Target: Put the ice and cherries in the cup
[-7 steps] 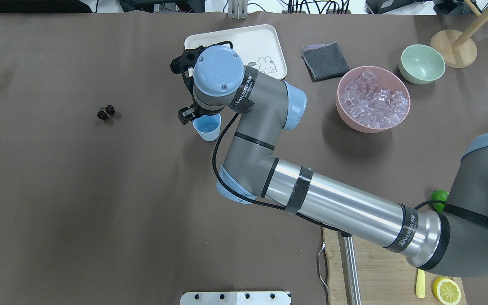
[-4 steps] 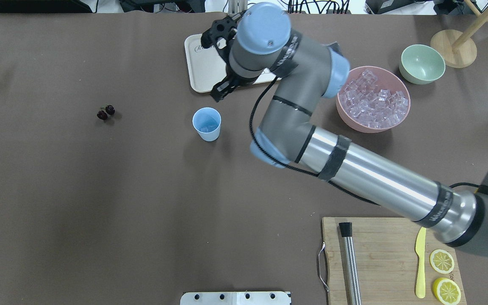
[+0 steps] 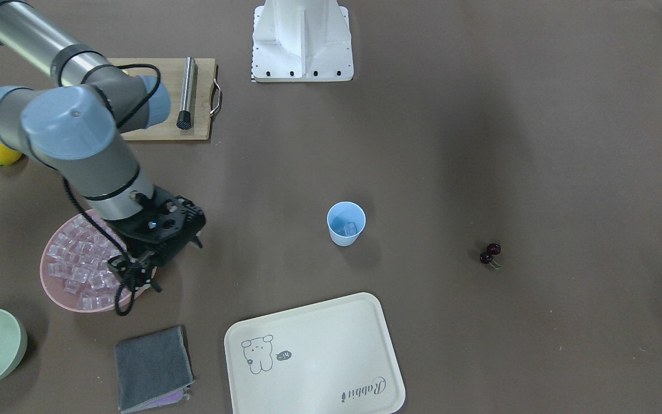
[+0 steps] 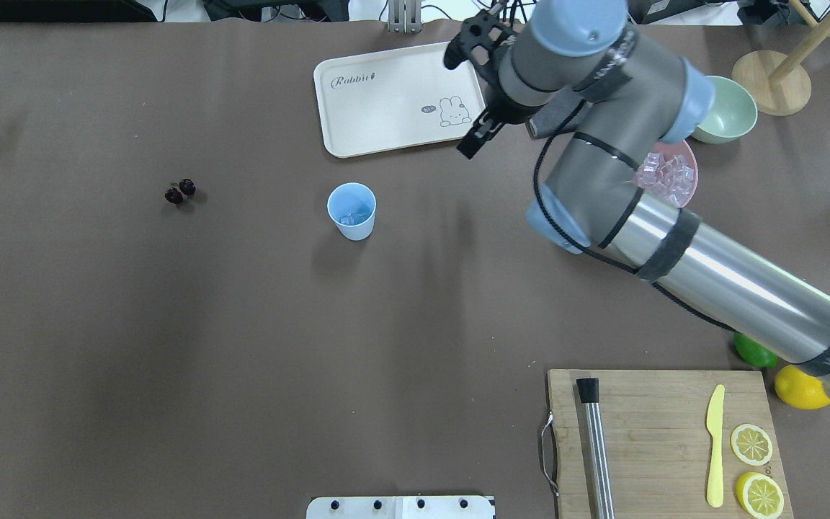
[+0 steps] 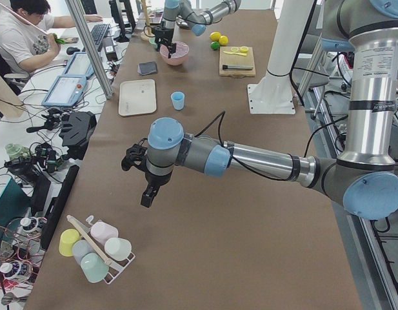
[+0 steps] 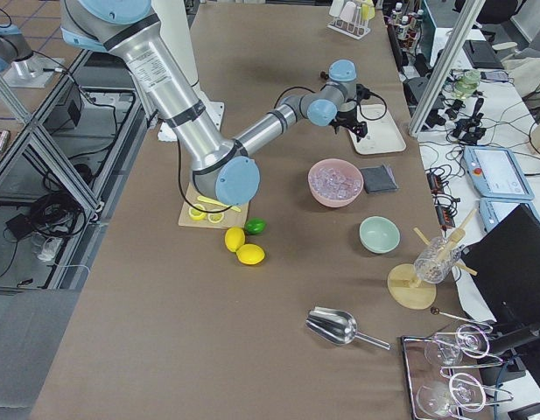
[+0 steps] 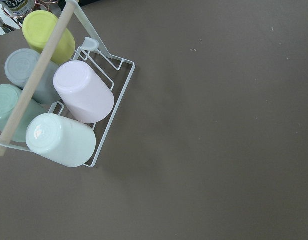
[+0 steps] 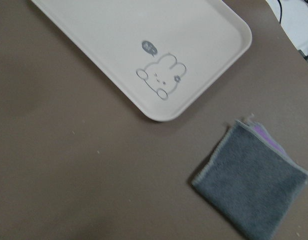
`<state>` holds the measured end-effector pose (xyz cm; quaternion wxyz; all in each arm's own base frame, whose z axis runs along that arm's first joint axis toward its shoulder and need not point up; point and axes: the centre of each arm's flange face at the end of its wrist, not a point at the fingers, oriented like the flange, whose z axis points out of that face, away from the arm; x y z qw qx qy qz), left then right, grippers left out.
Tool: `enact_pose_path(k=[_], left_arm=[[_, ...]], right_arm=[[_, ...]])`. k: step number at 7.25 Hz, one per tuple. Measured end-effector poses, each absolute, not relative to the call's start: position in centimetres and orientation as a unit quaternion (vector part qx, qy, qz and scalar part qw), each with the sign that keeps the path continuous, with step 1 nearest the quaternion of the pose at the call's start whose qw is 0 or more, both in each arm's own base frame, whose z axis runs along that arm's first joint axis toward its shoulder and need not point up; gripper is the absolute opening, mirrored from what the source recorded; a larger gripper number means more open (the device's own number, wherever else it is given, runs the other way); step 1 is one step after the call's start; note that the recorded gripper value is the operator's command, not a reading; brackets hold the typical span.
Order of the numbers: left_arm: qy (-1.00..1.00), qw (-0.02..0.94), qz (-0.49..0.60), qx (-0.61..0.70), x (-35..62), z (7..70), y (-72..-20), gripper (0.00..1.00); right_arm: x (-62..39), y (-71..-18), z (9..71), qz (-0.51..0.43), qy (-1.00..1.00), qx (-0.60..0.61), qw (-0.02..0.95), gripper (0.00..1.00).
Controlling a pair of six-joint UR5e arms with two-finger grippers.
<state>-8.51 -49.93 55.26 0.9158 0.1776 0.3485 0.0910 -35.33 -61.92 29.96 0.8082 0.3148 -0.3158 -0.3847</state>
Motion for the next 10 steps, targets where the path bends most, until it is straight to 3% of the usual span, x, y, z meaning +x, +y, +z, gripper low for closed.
enact_pose_path(k=[5, 10], left_arm=[[0.348, 0.915, 0.093, 0.180, -8.5, 55.1, -50.3, 0.98], [0.348, 0.915, 0.094, 0.182, -8.5, 54.8, -50.4, 0.98]], right_arm=[[-28.1, -59.2, 40.1, -0.426, -0.279, 0.297, 0.808, 0.99], [-28.6, -57.5, 43.0, -0.437, -0.258, 0.287, 0.813, 0.99]])
